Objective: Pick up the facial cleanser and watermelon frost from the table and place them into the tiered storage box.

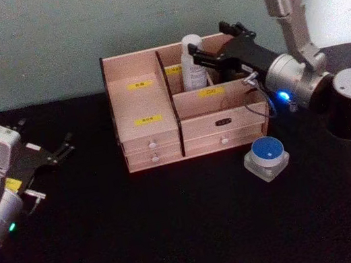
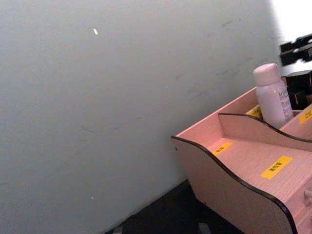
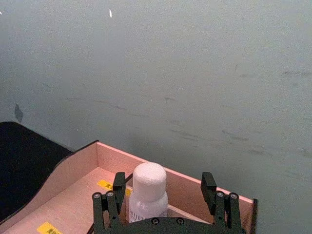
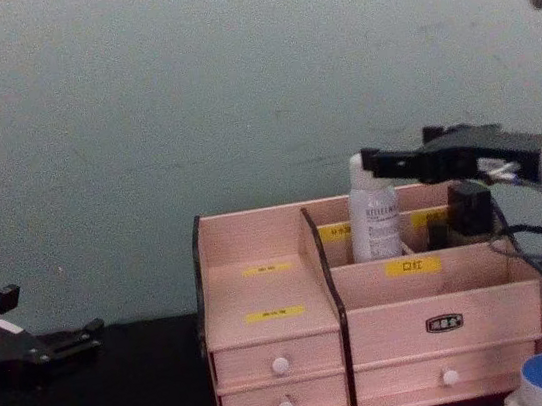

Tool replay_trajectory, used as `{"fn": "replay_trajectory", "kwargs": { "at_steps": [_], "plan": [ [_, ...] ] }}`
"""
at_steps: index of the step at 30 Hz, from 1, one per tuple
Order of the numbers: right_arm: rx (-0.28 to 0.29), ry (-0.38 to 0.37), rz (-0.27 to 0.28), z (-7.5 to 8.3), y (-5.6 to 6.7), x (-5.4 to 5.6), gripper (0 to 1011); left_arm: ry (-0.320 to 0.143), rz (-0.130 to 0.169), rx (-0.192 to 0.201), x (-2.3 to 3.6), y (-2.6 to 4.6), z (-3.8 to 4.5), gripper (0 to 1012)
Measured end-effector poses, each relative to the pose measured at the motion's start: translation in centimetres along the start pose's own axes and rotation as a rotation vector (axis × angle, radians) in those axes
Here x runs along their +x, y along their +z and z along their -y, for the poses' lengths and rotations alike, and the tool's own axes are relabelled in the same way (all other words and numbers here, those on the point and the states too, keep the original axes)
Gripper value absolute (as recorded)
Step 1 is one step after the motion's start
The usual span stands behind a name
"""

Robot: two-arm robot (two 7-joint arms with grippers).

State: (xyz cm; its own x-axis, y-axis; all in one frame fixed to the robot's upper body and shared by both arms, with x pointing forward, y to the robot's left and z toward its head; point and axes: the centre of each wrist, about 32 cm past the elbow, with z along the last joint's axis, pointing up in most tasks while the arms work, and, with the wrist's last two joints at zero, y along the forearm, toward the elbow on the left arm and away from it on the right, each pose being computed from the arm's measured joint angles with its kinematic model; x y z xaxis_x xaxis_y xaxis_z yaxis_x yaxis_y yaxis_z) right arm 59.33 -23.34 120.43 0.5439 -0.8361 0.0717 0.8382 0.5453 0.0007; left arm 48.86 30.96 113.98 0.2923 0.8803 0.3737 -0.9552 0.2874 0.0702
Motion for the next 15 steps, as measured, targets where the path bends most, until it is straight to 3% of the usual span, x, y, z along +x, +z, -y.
{"fn": "replay_trajectory", "kwargs": {
  "at_steps": [7, 13, 15],
  "plan": [
    [0.001, 0.012, 0.013, 2.8, 0.7, 0.2, 1002, 0.0, 0.0, 0.0, 0.0, 0.0, 0.0, 1001],
    [-0.029, 0.025, 0.02, 6.0, 0.6, 0.3, 1000, 0.0, 0.0, 0.0, 0.0, 0.0, 0.0, 1001],
    [-0.045, 0.035, 0.02, 7.7, 0.4, 0.3, 1002, 0.0, 0.0, 0.0, 0.0, 0.0, 0.0, 1001]
  ]
}}
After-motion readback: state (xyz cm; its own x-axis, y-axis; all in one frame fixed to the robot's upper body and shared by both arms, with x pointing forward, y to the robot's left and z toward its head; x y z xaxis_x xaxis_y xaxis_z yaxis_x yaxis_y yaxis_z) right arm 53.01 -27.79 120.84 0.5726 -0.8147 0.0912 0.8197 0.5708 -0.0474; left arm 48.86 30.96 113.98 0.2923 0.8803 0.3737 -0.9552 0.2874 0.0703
